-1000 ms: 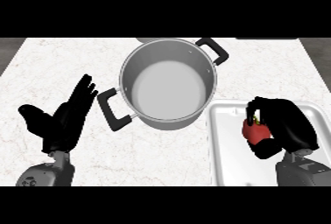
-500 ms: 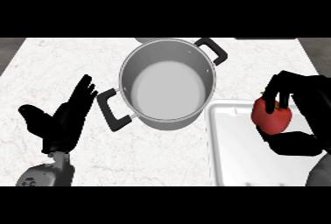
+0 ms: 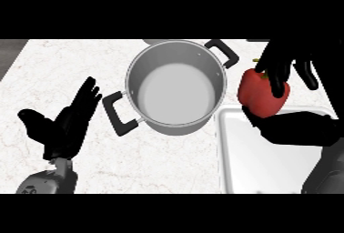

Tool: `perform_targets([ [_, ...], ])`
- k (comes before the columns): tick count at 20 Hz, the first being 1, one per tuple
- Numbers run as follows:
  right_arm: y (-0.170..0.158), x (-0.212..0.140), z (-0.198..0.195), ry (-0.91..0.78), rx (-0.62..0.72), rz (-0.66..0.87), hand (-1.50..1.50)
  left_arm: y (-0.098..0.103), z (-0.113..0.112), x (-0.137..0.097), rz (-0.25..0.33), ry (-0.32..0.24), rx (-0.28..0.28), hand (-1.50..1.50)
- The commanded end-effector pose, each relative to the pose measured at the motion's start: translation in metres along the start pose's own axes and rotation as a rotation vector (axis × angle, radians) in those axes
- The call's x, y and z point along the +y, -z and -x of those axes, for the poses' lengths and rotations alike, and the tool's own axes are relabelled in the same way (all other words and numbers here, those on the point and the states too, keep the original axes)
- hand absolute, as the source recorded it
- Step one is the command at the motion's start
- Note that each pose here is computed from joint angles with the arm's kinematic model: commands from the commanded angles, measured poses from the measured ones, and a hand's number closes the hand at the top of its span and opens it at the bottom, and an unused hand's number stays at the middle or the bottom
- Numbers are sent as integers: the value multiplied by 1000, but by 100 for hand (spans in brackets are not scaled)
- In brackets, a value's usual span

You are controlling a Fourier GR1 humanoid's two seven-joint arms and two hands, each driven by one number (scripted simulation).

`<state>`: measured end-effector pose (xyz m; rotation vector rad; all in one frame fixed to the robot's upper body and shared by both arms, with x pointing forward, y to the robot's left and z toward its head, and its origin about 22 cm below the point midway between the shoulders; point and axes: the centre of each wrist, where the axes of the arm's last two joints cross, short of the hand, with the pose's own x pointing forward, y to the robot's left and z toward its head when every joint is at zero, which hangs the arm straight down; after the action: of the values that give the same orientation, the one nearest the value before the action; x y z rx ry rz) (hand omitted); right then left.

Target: Pick the bell pepper from the tray and place it in the pot

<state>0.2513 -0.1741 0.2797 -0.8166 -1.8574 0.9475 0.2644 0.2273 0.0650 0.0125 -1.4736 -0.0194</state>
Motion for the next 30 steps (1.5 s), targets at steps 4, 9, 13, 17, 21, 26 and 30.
perform_targets([
  [4, 49, 22, -30, 45, 65, -46, 150, 7, 11, -5, -2, -17, 0, 0],
  [9, 94, 25, -44, 24, 101, -86, 150, 4, -3, 0, 24, -15, -9, 0],
  [13, 107, 60, -29, 17, 111, -100, 150, -7, -17, -9, 22, -14, 1, 0],
  [17, 117, 101, -35, -38, 49, -158, 150, 6, 8, -18, -6, -6, 9, 0],
  [21, 128, 118, -9, 147, 218, -247, 150, 6, 4, -1, 15, 10, 3, 0],
  [26, 127, 154, 8, 266, 306, -343, -150, -1, -2, -16, 17, 4, -21, 0],
  [30, 132, 148, 0, 452, 290, -292, -150, 1, 7, -12, 18, -2, -9, 0],
])
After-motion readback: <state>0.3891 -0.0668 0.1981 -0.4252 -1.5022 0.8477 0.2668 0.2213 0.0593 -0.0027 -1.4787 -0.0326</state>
